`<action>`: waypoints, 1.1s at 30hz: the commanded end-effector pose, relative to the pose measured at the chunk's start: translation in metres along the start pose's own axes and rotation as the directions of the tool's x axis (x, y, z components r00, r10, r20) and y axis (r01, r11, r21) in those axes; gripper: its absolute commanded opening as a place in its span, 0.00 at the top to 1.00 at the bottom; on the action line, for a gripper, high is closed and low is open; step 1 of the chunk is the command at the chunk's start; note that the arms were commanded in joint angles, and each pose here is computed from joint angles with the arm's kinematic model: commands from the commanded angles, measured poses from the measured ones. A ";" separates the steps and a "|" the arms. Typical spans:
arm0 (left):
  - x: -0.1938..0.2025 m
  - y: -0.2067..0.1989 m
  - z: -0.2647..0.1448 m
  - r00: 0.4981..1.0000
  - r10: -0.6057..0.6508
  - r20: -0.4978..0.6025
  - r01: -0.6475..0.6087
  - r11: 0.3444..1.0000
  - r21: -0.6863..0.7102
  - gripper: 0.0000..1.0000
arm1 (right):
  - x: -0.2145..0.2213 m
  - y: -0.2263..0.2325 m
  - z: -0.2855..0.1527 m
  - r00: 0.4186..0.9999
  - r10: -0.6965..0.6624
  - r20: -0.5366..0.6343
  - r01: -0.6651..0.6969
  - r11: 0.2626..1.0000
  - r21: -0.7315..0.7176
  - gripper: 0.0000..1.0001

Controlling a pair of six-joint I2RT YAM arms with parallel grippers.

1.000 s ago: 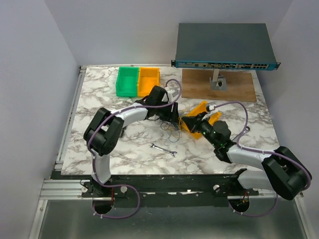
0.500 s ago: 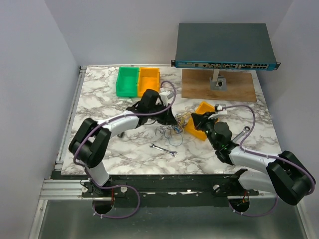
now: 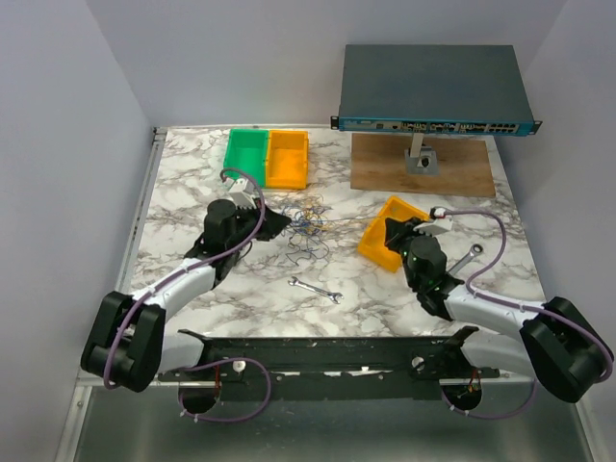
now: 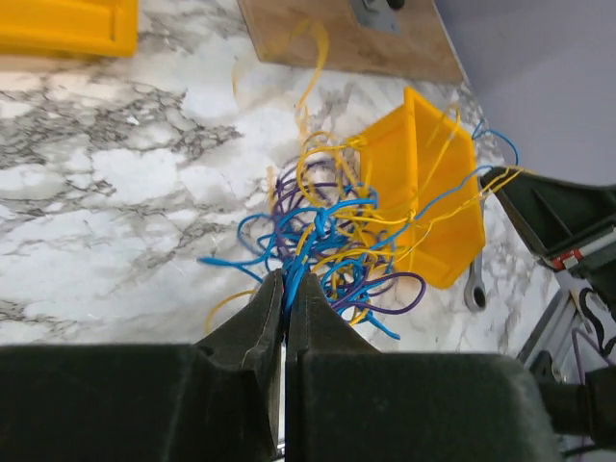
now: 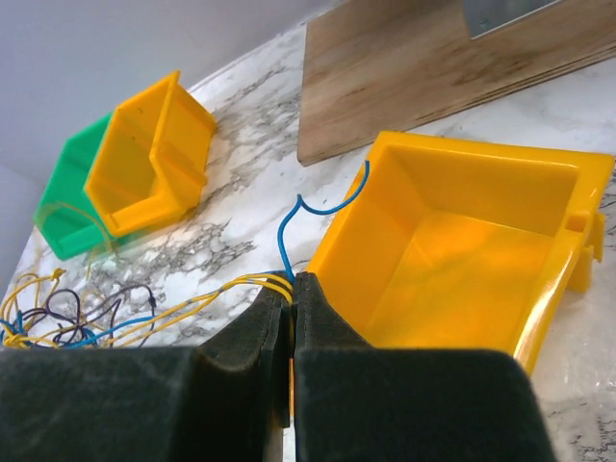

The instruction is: Untangle the cables

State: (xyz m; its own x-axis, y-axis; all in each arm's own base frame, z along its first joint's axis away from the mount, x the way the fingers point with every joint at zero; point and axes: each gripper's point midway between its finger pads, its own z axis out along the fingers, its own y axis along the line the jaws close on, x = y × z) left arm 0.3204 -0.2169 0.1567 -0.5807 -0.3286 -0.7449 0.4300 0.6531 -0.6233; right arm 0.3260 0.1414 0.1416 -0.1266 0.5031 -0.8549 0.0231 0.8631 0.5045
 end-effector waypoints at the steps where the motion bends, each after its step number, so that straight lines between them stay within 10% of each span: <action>1: -0.037 -0.001 -0.009 0.985 0.031 0.167 -0.028 0.999 -0.020 1.00 | -0.014 0.005 -0.002 0.998 -0.027 0.055 0.030 0.998 -0.052 0.99; 7: -0.032 -0.059 -0.005 0.990 0.072 0.123 -0.106 0.950 0.295 1.00 | 0.038 0.106 -0.039 0.965 -0.247 -0.092 0.124 0.736 -0.666 0.31; 20: -0.006 -0.128 -0.006 0.979 0.196 0.049 -0.189 0.801 0.569 1.00 | 0.056 0.133 -0.064 0.949 -0.283 -0.138 0.050 0.569 -0.821 0.21; 23: 0.001 -0.133 0.000 0.980 0.197 0.012 -0.166 0.790 0.589 1.00 | 0.055 0.134 -0.063 0.949 -0.281 -0.140 0.049 0.571 -0.820 0.32; 28: -0.005 -0.109 0.009 0.985 0.167 0.030 -0.162 0.872 0.462 1.00 | 0.049 0.119 -0.043 0.958 -0.249 -0.142 0.071 0.688 -0.722 0.99; 33: -0.025 -0.062 0.000 0.975 0.177 0.134 -0.197 0.968 0.155 1.00 | 0.024 0.069 -0.010 0.983 -0.164 -0.078 0.116 0.898 -0.425 0.99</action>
State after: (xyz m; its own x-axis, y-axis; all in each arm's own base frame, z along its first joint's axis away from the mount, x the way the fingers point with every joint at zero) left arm 0.2834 -0.2885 0.2171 -0.5073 -0.2385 -0.8281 0.7536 0.3434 -0.5605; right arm 0.2805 0.2580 0.1513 -0.2955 0.2551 -0.9207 -0.6631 0.6390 0.3899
